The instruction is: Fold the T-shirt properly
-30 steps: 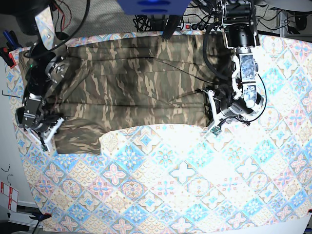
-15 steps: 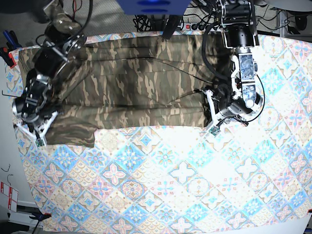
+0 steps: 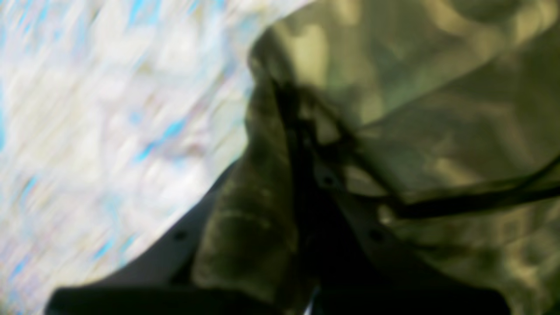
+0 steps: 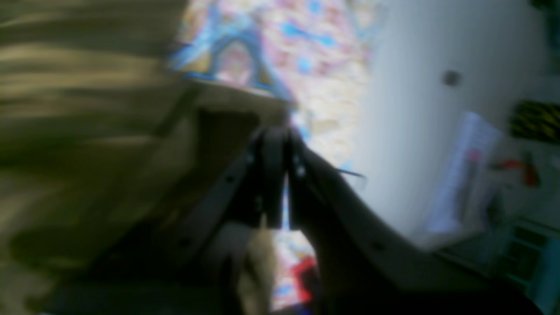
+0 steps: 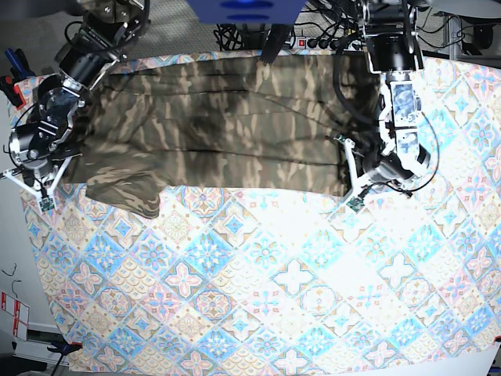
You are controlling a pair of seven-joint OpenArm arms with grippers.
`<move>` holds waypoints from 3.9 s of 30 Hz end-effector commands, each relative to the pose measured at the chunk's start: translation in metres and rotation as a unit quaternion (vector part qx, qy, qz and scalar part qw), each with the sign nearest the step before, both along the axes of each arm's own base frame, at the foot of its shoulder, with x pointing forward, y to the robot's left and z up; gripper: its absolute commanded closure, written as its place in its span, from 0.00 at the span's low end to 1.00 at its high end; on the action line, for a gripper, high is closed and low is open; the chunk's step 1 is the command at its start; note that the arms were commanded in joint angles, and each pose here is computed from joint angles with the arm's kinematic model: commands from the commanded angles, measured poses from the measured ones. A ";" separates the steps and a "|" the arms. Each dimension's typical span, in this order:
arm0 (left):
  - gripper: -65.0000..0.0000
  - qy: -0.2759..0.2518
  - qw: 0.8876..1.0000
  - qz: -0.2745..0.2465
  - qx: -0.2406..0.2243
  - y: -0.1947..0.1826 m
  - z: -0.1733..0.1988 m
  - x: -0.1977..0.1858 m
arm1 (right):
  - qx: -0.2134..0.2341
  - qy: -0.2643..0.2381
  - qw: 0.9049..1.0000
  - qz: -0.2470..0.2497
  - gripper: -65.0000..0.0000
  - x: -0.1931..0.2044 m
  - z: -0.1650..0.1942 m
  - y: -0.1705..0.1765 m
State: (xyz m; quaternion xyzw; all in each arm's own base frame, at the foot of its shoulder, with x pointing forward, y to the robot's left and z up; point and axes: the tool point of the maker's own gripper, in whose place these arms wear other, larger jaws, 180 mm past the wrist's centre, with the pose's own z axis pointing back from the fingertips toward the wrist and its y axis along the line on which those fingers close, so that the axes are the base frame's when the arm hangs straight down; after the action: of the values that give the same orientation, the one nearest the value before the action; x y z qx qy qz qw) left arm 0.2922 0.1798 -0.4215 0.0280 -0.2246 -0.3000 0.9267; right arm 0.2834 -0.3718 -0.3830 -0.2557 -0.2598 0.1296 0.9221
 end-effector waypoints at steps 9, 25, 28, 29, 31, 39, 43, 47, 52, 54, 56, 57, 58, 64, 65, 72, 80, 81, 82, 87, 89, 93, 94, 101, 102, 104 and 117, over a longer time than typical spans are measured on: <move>1.00 -0.030 0.999 -0.003 0.010 0.003 0.017 0.000 | -0.026 -0.014 1.000 0.006 0.98 -0.016 0.014 0.003; 1.00 -0.023 1.000 -0.004 0.007 0.001 0.013 -0.005 | -0.015 -0.032 0.998 0.045 0.47 0.034 0.029 0.044; 1.00 -0.023 1.000 -0.004 0.007 0.001 0.013 -0.005 | -0.007 -0.019 0.999 0.043 0.47 0.048 0.028 0.050; 1.00 -0.023 1.000 -0.004 0.007 0.001 0.013 -0.005 | 0.002 -0.014 0.999 0.039 0.47 0.051 0.024 0.050; 1.00 -0.023 1.000 -0.004 0.007 0.001 0.013 -0.005 | 0.034 -0.014 0.999 0.039 0.47 0.058 0.015 0.057; 1.00 -0.024 1.000 -0.004 0.006 0.001 0.013 -0.004 | 0.090 0.004 0.995 0.044 0.47 0.057 -0.014 0.073; 1.00 -0.025 1.000 -0.004 0.006 0.001 0.014 -0.003 | 0.090 0.005 0.995 0.043 0.47 0.057 -0.015 0.072; 1.00 -0.026 1.000 -0.004 0.006 0.001 0.014 -0.002 | 0.093 0.007 0.995 0.043 0.47 0.056 -0.017 0.075; 1.00 -0.024 1.000 -0.004 0.006 0.001 0.013 -0.004 | 0.095 0.019 0.995 0.029 0.47 0.053 -0.016 0.073; 1.00 -0.022 1.000 -0.004 0.006 0.001 0.012 -0.004 | 0.111 0.022 0.994 0.003 0.47 0.048 -0.011 0.067; 1.00 -0.022 1.000 -0.004 0.005 0.001 0.012 -0.004 | 0.121 0.022 0.992 -0.012 0.47 0.053 -0.001 0.066; 1.00 -0.022 1.000 -0.004 0.005 0.001 0.012 -0.004 | 0.125 0.027 0.992 -0.015 0.47 0.051 -0.002 0.067; 1.00 -0.022 1.000 -0.004 0.005 0.001 0.012 -0.004 | 0.129 0.029 0.991 -0.017 0.47 0.050 -0.002 0.066; 1.00 -0.023 1.000 -0.004 0.004 0.000 0.012 -0.004 | 0.139 0.024 0.990 -0.016 0.47 0.052 -0.003 0.070; 1.00 -0.023 1.000 -0.004 0.004 0.000 0.012 -0.004 | 0.139 0.024 0.990 -0.017 0.47 0.051 -0.003 0.070; 1.00 -0.024 1.000 -0.004 0.004 0.000 0.012 -0.004 | 0.163 0.048 0.985 -0.014 0.47 0.047 -0.022 0.085; 1.00 -0.023 1.000 -0.004 0.004 0.000 0.011 -0.004 | 0.271 0.047 0.961 -0.005 0.47 0.050 -0.043 0.125; 1.00 -0.023 1.000 -0.004 0.004 0.000 0.011 -0.004 | 0.275 0.047 0.960 -0.004 0.47 0.050 -0.044 0.127; 1.00 -0.023 1.000 -0.004 0.004 0.000 0.011 -0.004 | 0.275 0.048 0.960 -0.004 0.47 0.050 -0.044 0.127; 1.00 -0.022 1.000 -0.004 0.004 0.000 0.011 -0.005 | 0.264 0.046 0.963 -0.008 0.47 0.049 -0.042 0.115; 1.00 -0.022 1.000 -0.004 0.004 0.000 0.011 -0.005 | 0.257 0.036 0.966 -0.007 0.47 0.052 -0.037 0.108; 1.00 -0.022 1.000 -0.004 0.004 0.000 0.011 -0.005 | 0.243 0.027 0.970 -0.009 0.47 0.053 -0.031 0.092; 1.00 -0.022 1.000 -0.004 0.004 0.000 0.011 -0.005 | 0.239 0.026 0.971 -0.011 0.47 0.053 -0.029 0.088; 1.00 -0.024 1.000 -0.004 0.003 0.000 0.012 -0.003 | 0.240 0.024 0.970 -0.028 0.47 0.048 -0.030 0.074; 1.00 -0.024 1.000 -0.004 0.004 0.000 0.012 -0.003 | 0.244 0.029 0.969 -0.029 0.47 0.046 -0.034 0.076; 1.00 -0.024 1.000 -0.004 0.005 0.001 0.013 -0.003 | 0.255 0.044 0.965 -0.031 0.47 0.041 -0.045 0.080; 1.00 -0.023 1.000 -0.004 0.004 0.000 0.011 -0.004 | 0.266 0.067 0.962 0.002 0.64 0.045 -0.060 0.105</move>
State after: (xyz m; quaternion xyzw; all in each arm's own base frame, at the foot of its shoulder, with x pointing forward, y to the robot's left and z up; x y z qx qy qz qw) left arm 0.2792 0.1792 -0.4191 0.0326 -0.2270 -0.3056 0.9242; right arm 0.3137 -0.2575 -0.4583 0.0192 -0.1987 0.0741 0.9771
